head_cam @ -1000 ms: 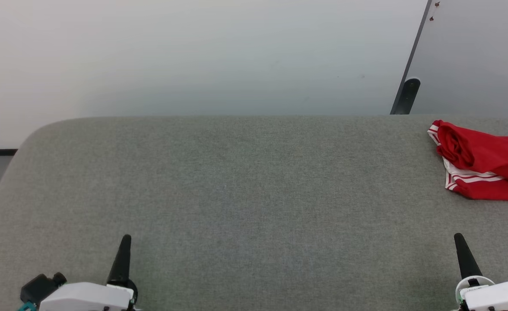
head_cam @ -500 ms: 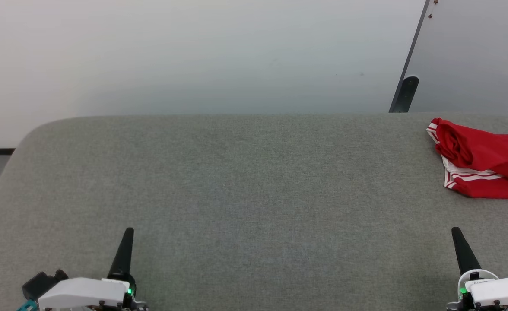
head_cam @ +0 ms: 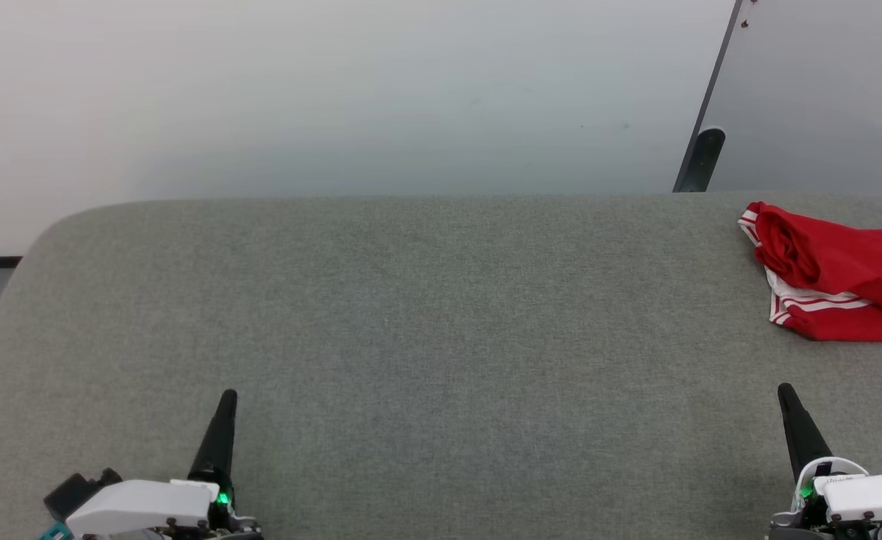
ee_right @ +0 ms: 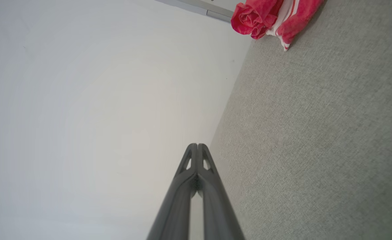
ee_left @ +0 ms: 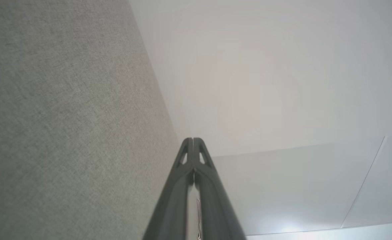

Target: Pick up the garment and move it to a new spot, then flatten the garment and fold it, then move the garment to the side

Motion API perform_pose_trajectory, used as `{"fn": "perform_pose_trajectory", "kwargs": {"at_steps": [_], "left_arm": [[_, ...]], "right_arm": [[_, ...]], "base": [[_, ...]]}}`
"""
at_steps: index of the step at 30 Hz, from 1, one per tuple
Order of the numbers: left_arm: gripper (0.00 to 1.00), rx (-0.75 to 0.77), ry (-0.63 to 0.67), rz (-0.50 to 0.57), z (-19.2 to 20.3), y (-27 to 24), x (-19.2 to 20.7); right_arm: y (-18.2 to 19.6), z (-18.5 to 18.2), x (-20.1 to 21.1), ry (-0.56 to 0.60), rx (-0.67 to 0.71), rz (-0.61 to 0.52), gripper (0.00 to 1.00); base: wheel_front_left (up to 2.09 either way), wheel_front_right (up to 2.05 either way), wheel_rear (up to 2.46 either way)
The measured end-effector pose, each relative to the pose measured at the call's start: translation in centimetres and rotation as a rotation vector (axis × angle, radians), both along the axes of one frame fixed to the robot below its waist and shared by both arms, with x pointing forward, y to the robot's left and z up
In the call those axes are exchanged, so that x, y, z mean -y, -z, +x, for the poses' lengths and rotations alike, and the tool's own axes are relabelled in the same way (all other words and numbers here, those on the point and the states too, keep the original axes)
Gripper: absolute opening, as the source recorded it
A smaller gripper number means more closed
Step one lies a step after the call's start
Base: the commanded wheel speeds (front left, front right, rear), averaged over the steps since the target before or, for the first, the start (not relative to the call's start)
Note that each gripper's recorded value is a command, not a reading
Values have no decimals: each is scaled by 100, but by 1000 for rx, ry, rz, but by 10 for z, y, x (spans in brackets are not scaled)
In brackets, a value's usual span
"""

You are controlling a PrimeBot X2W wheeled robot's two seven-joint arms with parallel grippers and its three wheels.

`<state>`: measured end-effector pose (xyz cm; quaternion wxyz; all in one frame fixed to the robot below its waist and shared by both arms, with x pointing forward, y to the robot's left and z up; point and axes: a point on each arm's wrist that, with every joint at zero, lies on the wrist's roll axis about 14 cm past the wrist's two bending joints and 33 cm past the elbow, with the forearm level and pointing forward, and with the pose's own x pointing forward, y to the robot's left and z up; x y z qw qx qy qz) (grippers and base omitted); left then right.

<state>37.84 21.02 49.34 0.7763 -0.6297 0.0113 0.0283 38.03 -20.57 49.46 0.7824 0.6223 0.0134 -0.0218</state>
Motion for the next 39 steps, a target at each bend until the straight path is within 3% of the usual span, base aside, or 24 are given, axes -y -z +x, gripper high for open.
{"fn": "perform_pose_trajectory", "kwargs": {"at_steps": [28, 39], "left_arm": [[0, 43, 25, -202, 9, -10, 10], [0, 45, 24, -212, 9, -11, 11]], "right_arm": [[-8, 6, -5, -9, 35, 218, 0], [-11, 8, -5, -11, 45, 228, 0]], "base": [[0, 0, 0], [0, 0, 0]]}}
